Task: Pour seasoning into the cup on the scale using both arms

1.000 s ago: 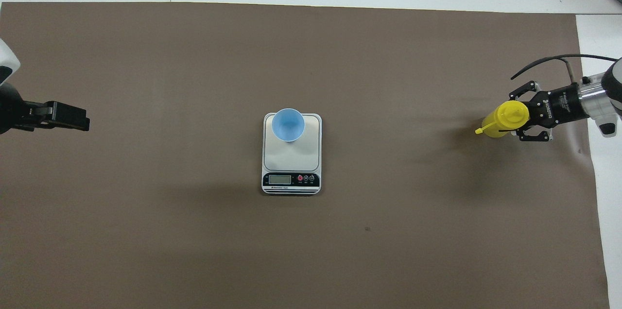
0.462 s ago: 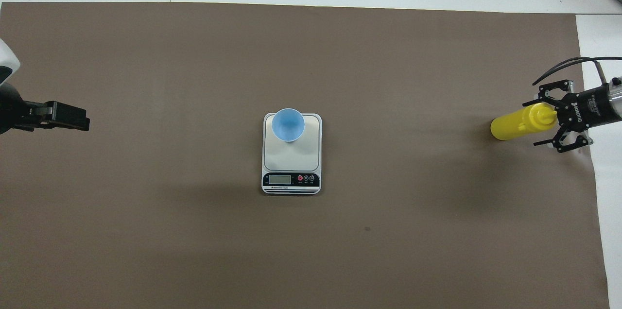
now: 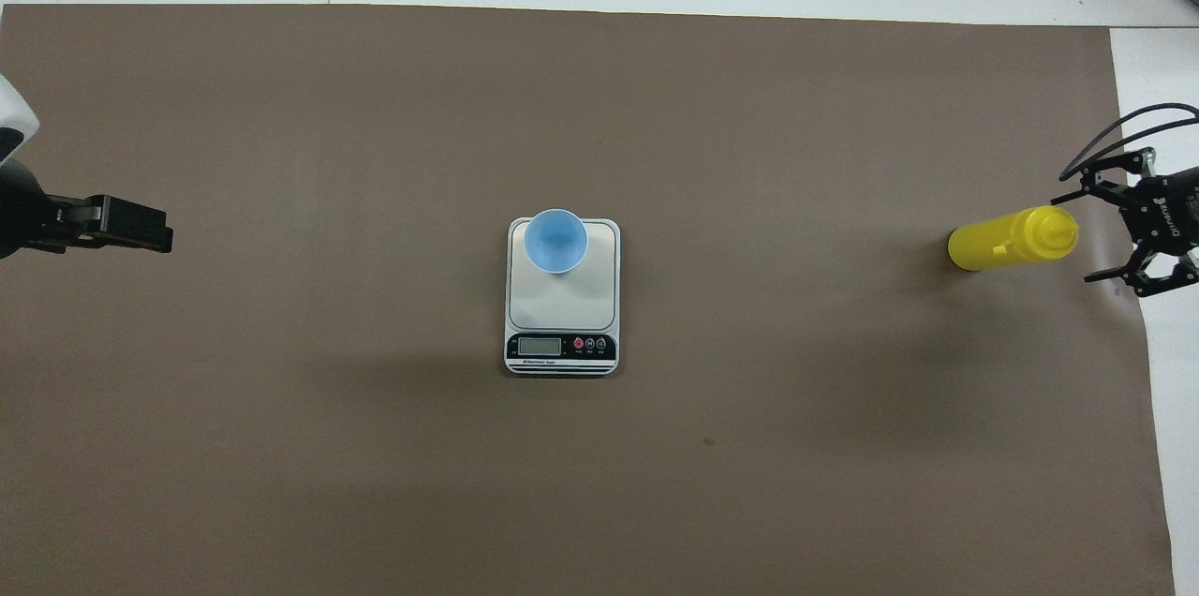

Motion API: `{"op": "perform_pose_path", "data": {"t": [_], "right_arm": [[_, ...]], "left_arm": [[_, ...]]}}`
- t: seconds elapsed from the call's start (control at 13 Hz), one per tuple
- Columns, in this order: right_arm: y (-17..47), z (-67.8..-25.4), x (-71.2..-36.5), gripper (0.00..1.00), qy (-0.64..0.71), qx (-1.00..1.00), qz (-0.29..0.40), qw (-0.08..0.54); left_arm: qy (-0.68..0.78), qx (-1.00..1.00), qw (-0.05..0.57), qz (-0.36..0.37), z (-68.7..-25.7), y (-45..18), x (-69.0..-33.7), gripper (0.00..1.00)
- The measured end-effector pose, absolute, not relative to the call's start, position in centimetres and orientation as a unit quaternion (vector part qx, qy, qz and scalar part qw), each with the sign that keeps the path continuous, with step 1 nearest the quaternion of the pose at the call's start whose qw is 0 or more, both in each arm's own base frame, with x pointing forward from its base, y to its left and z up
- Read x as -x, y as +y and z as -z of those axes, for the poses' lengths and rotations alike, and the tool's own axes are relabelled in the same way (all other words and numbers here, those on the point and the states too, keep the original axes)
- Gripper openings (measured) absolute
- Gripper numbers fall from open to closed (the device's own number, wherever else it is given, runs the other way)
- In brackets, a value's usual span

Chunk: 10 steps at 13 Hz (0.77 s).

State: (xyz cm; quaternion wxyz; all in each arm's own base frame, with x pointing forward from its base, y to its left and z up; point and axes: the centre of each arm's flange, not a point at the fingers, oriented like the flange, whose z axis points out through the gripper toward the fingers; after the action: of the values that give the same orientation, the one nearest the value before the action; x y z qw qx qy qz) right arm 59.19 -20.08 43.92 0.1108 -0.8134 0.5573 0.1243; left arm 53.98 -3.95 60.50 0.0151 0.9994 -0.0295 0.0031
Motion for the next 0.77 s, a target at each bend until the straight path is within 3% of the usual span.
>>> {"op": "perform_pose_path", "data": {"t": [0.31,0.77], "right_arm": [[-18.5,-47.5,-58.9,1.00,0.499,0.853,-0.094,0.123],[-6.9,-51.8,-59.8,1.00,0.289,0.956,-0.050,0.030]], "left_arm": [[-0.029,-0.999,0.015,-0.003,-60.5,-3.9,-54.0,1.00],[-0.029,-0.999,0.015,-0.003,-60.5,-3.9,-54.0,1.00]]}}
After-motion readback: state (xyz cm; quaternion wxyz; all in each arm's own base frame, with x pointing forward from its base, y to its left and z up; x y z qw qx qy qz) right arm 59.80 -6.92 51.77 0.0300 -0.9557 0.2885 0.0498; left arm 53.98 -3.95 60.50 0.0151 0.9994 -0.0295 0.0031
